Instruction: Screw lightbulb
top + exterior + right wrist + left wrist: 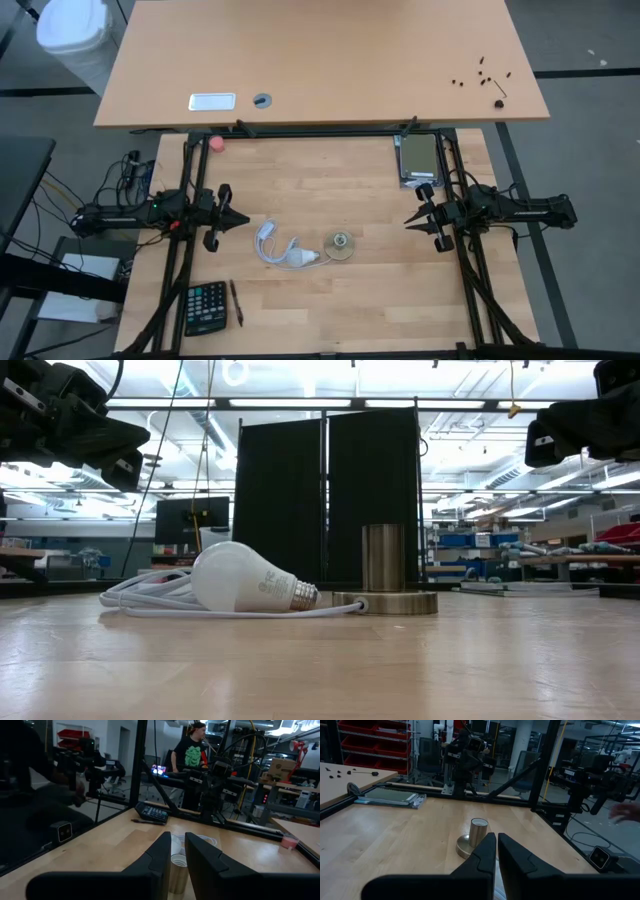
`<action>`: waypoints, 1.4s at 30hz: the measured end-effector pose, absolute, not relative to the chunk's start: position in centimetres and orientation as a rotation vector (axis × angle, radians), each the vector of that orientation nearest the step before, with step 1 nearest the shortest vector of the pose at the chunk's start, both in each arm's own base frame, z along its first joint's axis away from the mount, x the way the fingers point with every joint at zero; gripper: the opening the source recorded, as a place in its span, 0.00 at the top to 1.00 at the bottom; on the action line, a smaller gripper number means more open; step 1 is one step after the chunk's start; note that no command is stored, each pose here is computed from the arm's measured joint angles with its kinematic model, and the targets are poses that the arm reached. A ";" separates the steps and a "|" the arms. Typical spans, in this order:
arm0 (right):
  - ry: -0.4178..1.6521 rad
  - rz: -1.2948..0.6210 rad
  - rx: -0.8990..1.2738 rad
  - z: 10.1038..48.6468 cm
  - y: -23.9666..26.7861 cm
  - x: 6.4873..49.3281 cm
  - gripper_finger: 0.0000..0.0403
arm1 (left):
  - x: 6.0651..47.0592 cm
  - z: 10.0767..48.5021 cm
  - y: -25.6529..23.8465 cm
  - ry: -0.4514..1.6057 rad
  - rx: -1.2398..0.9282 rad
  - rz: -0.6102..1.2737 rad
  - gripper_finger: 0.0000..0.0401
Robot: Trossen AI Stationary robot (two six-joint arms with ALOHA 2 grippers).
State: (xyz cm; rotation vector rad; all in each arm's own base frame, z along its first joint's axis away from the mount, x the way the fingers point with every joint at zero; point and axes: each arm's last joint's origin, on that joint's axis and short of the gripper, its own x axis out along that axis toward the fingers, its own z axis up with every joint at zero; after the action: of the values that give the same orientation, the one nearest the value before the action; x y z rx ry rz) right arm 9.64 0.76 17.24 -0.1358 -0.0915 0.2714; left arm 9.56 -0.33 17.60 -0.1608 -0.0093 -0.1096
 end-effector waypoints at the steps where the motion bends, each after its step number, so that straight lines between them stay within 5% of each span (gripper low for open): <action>1: -0.091 0.271 -0.136 17.2 0.8 9.6 0.83 | 9.6 17.6 -0.3 -0.009 -0.161 -0.110 0.94; 42: -0.255 0.254 -0.113 18.9 0.7 9.4 0.83 | 9.2 20.1 -0.3 -0.261 -0.304 -0.151 0.94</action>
State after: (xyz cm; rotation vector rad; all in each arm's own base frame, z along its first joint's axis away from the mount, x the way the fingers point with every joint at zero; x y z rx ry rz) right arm 9.39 0.73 18.85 -0.1132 -0.2553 0.2539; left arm 9.18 -0.33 20.10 -0.3038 -0.2614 -0.1509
